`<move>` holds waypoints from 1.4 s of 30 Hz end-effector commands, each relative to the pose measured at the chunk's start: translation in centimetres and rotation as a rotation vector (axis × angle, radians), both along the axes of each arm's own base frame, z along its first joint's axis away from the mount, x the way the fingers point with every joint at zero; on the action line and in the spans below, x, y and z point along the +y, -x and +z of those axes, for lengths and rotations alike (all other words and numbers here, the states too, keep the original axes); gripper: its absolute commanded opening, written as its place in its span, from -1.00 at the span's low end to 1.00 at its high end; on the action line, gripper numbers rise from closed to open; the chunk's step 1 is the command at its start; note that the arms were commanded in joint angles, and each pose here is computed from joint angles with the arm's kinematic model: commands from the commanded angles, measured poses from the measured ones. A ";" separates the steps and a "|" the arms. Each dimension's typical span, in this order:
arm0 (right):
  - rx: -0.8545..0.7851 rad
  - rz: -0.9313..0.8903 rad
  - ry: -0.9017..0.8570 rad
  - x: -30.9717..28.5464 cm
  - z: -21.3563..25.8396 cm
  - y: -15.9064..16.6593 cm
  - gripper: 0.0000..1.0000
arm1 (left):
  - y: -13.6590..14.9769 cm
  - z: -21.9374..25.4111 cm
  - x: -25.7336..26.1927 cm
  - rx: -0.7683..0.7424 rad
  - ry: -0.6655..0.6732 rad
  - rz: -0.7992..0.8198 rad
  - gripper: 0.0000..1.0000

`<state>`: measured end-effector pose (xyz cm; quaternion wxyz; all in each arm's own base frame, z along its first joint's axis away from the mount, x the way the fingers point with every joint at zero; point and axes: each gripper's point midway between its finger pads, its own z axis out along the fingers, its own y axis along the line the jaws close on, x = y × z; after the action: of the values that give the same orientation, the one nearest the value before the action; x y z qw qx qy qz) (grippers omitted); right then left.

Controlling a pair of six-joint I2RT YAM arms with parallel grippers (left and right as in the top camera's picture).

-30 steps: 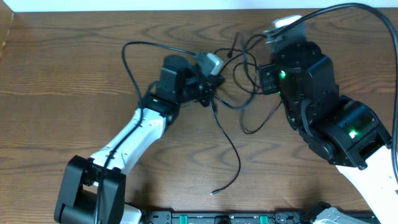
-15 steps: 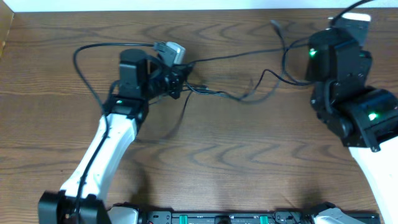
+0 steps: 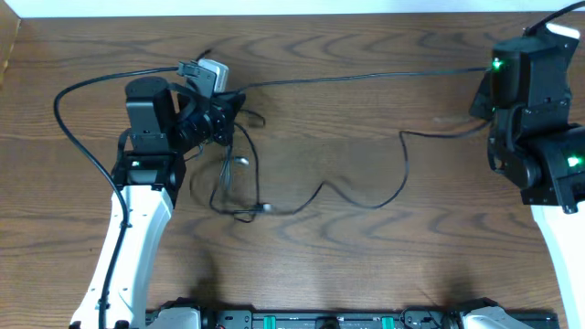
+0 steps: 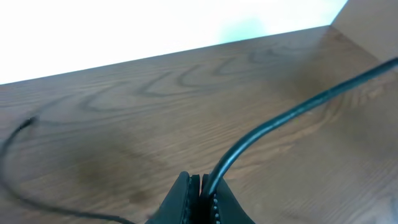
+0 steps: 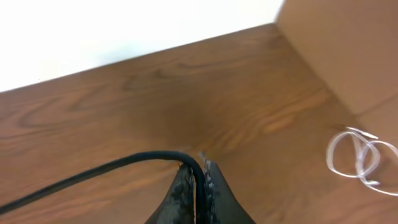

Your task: Untangle cables

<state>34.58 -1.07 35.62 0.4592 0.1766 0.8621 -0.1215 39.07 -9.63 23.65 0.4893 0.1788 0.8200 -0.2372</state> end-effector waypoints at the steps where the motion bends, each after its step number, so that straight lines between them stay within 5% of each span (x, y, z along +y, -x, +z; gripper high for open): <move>1: -0.024 0.100 -0.036 1.0 1.0 -0.3 -0.98 | 0.0 0.8 0.4 -0.026 0.015 -0.012 -0.86; 4: -0.007 0.202 -0.058 2.7 0.7 -0.7 -0.95 | 0.7 1.6 -0.6 -0.044 0.051 -0.079 -0.85; 9: 0.073 0.655 -0.074 9.1 -0.6 -0.5 0.47 | 1.6 3.1 -2.2 -0.078 0.119 -0.180 -0.86; 12: 0.085 1.037 -0.101 14.3 -0.7 2.0 0.89 | 2.3 4.3 -3.1 -0.113 0.161 -0.256 -0.85; 19: 0.247 1.345 -0.077 19.2 -4.2 6.2 0.99 | 1.6 7.9 -3.4 -0.236 0.215 -0.267 -0.86; 24: 0.415 1.351 0.010 20.9 -8.4 5.9 0.92 | 1.4 9.4 -4.6 -0.312 0.209 -0.278 -0.86; 34: 0.504 1.354 0.133 23.9 -11.6 5.6 0.99 | -3.1 10.0 -1.2 -0.389 0.110 0.105 -0.85; 35: 0.492 1.351 0.146 24.4 -11.5 5.6 0.99 | -3.1 10.0 -1.3 -0.389 0.108 0.111 -0.75; 37: 0.472 1.360 0.164 25.2 -11.3 5.7 0.99 | -3.3 10.0 -1.2 -0.388 0.102 0.133 0.04; 39: 0.462 1.374 0.161 26.0 -11.2 6.1 0.98 | -3.6 9.8 -0.6 -0.383 0.089 0.178 0.59; 42: 0.479 1.392 0.160 26.9 -11.7 6.6 0.98 | -4.2 9.1 0.9 -0.365 0.059 0.272 0.89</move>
<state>28.03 25.40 24.22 0.2445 -0.4814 0.8346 0.1096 42.52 -11.03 32.41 0.6470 0.1415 0.7193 -0.2097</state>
